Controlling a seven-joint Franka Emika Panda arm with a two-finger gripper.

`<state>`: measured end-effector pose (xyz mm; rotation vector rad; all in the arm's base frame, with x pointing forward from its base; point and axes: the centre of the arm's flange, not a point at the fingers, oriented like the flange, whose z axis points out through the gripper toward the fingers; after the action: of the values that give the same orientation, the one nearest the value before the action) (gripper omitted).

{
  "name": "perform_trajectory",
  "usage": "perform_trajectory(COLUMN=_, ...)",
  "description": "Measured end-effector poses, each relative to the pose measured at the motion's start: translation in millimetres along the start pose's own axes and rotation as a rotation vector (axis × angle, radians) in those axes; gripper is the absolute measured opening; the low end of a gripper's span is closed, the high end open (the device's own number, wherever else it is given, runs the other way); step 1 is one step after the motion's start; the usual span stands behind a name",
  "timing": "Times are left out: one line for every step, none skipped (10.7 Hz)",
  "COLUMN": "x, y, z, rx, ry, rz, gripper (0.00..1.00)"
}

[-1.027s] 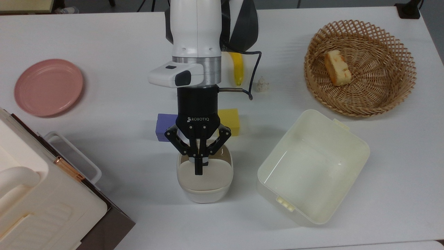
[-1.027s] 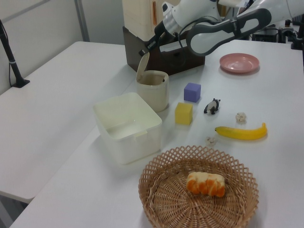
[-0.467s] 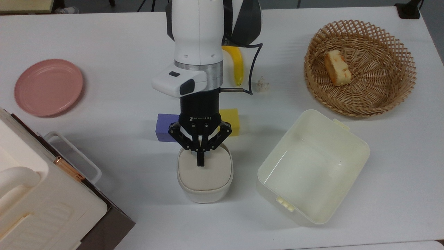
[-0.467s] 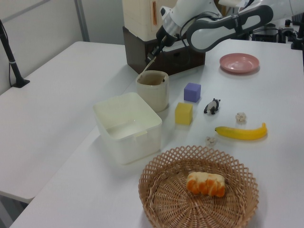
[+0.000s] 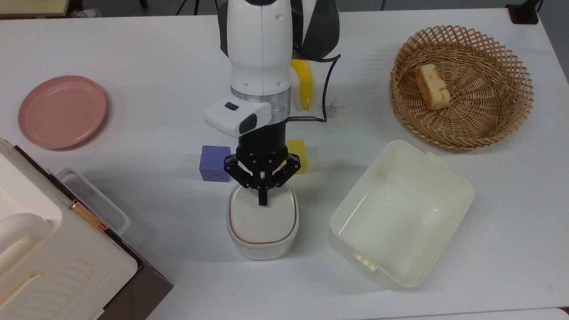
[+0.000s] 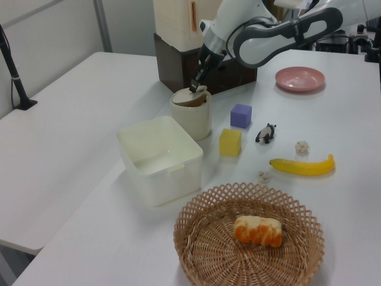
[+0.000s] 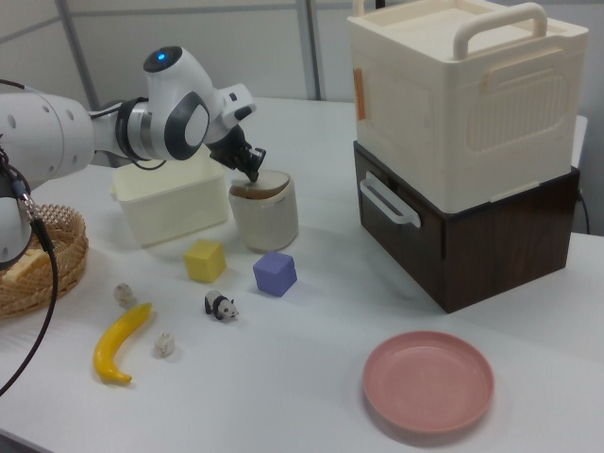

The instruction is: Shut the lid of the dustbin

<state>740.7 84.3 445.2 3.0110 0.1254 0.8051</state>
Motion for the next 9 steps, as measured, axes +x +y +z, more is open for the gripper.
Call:
perform_trajectory(x=-6.9, y=-4.4, z=9.0, rx=0.002, ry=-0.020, rz=-0.007, gripper=0.01)
perform_trajectory(x=-10.5, y=-6.7, z=15.4, rx=0.003, ry=-0.028, rz=-0.011, gripper=0.01)
perform_trajectory(x=-10.4, y=-6.7, z=15.1, rx=0.003, ry=-0.028, rz=-0.013, gripper=0.01)
perform_trajectory(x=-10.3, y=-6.7, z=15.1, rx=0.003, ry=-0.028, rz=-0.013, gripper=0.01)
perform_trajectory(x=-10.0, y=-6.6, z=14.7, rx=0.003, ry=-0.027, rz=-0.012, gripper=0.01)
perform_trajectory(x=-8.9, y=-6.2, z=12.6, rx=0.003, ry=-0.024, rz=-0.012, gripper=0.01)
perform_trajectory(x=-8.6, y=-4.4, z=10.3, rx=0.001, ry=-0.033, rz=-0.010, gripper=0.01)
perform_trajectory(x=-7.3, y=-0.8, z=2.3, rx=-0.002, ry=-0.052, rz=-0.005, gripper=0.01)
perform_trajectory(x=-3.4, y=5.9, z=-15.2, rx=-0.006, ry=-0.070, rz=0.004, gripper=0.01)
